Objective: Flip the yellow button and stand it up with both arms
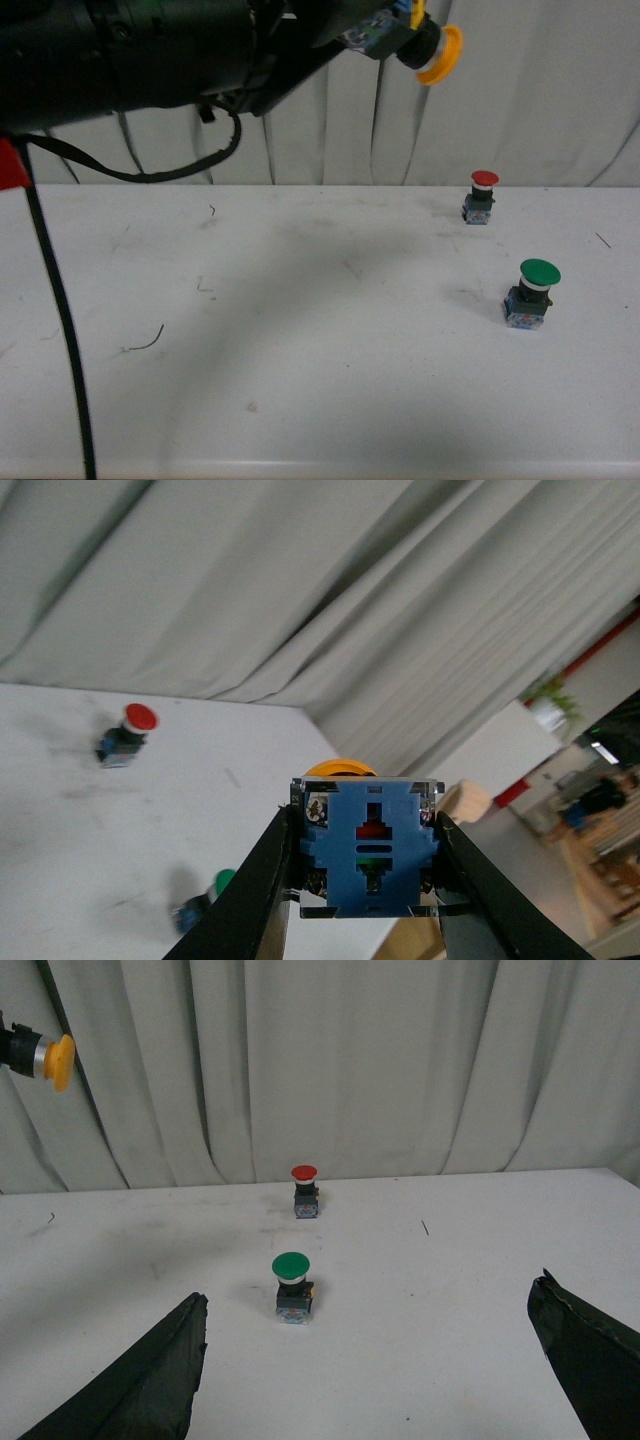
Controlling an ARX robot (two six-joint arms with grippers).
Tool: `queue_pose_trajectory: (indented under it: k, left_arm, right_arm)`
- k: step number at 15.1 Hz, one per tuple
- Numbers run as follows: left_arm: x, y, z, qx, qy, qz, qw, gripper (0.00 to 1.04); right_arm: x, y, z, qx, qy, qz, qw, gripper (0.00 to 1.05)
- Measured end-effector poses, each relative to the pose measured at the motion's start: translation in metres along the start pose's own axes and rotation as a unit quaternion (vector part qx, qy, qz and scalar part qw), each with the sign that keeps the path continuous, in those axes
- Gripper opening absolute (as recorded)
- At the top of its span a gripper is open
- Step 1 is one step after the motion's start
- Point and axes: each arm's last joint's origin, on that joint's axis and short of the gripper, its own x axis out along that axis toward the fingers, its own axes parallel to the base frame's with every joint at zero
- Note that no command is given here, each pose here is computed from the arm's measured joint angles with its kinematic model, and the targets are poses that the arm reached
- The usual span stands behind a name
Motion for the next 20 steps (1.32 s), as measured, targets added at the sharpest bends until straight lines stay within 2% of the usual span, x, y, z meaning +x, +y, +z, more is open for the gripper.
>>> queue_pose_trajectory:
  k: [2, 3, 5, 7, 11, 13, 14, 16, 17, 19, 20]
  left_arm:
    - [0.009, -0.005, -0.018, -0.032, -0.026, -0.073, 0.996, 0.33]
    - [0.012, -0.007, -0.023, -0.049, -0.029, -0.090, 0.994, 0.33]
    - [0.019, -0.001, -0.043, -0.111, -0.001, -0.081, 0.990, 0.33]
    - [0.021, 0.008, -0.052, -0.151, 0.005, -0.062, 0.987, 0.33]
    - [0.027, 0.010, -0.034, -0.163, -0.026, -0.067, 0.984, 0.33]
    - [0.027, 0.010, -0.034, -0.164, -0.026, -0.068, 0.984, 0.33]
    - [0.027, 0.010, -0.034, -0.163, -0.026, -0.068, 0.984, 0.33]
    - [0.027, 0.009, -0.035, -0.163, -0.026, -0.068, 0.984, 0.33]
    - [0.027, 0.009, -0.035, -0.163, -0.026, -0.067, 0.984, 0.33]
    - [0.027, 0.010, -0.034, -0.161, -0.027, -0.067, 0.984, 0.33]
    - [0.027, 0.010, -0.034, -0.160, -0.028, -0.066, 0.985, 0.33]
  right_arm:
    - [0.000, 0.000, 0.000, 0.000, 0.000, 0.000, 1.000, 0.98]
    - [0.000, 0.000, 0.000, 0.000, 0.000, 0.000, 1.000, 0.98]
    - [0.000, 0.000, 0.000, 0.000, 0.000, 0.000, 1.000, 0.98]
    - [0.000, 0.000, 0.000, 0.000, 0.000, 0.000, 1.000, 0.98]
    - [0.000, 0.000, 0.000, 0.000, 0.000, 0.000, 1.000, 0.98]
    - [0.000, 0.000, 0.001, 0.004, -0.008, 0.007, 1.000, 0.98]
    - [0.003, -0.005, 0.018, 0.037, -0.105, 0.064, 0.992, 0.98]
    - [0.007, -0.013, 0.033, 0.086, -0.154, 0.139, 0.974, 0.98]
    - [0.014, -0.017, 0.036, 0.093, -0.167, 0.151, 0.970, 0.98]
    - [0.040, -0.025, 0.032, 0.117, -0.162, 0.135, 0.971, 0.98]
    - [0.067, -0.030, 0.030, 0.138, -0.130, 0.117, 0.975, 0.98]
